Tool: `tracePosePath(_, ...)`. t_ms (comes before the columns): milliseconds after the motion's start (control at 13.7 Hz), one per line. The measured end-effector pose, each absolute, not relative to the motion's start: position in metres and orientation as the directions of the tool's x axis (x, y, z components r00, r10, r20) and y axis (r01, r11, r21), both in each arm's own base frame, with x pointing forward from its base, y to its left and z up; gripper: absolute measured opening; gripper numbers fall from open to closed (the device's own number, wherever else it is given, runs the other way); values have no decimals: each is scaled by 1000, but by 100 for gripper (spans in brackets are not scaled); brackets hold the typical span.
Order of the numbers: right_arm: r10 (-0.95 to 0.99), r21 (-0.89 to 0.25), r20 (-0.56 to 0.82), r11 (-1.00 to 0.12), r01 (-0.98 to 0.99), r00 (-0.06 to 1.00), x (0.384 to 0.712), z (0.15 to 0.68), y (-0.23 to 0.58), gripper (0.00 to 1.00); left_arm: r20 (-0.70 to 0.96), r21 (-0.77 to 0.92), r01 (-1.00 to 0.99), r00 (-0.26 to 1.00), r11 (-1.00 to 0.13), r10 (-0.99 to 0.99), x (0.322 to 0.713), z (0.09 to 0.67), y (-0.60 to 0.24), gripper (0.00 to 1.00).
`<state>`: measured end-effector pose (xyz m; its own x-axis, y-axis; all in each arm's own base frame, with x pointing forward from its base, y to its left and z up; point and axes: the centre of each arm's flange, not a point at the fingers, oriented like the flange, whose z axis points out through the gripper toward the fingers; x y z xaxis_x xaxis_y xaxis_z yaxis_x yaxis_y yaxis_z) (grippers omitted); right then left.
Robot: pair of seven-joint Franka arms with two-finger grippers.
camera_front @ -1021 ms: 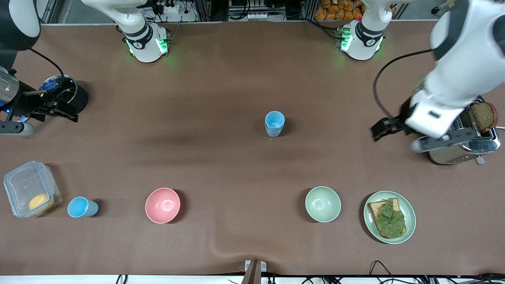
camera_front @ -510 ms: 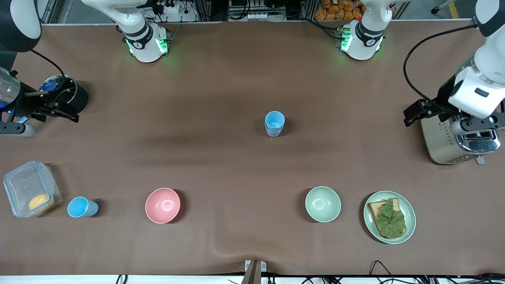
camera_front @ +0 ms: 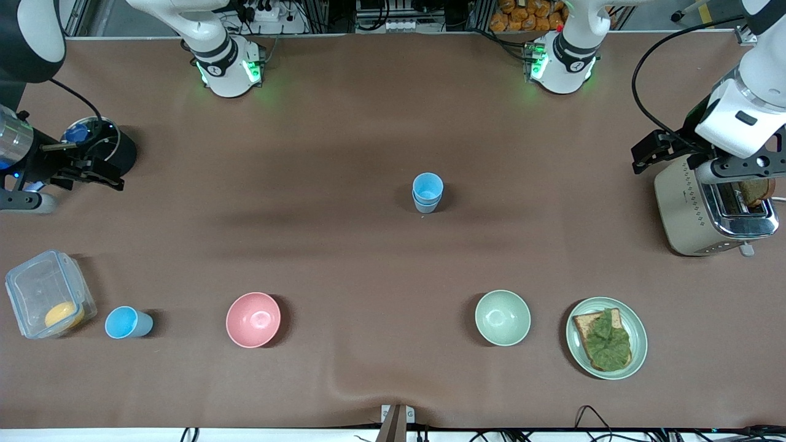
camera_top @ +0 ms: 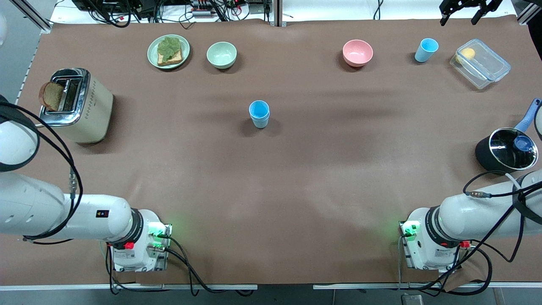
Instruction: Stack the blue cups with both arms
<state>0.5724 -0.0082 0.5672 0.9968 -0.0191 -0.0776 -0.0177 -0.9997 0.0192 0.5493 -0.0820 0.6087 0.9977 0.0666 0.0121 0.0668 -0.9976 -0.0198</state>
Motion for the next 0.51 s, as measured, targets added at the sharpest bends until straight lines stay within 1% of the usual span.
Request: tracePosePath(510,-18,19,-87,-1000,-17,996,572,562,-8,100,9,-21,72,997,-997,72,547,612,-77,100)
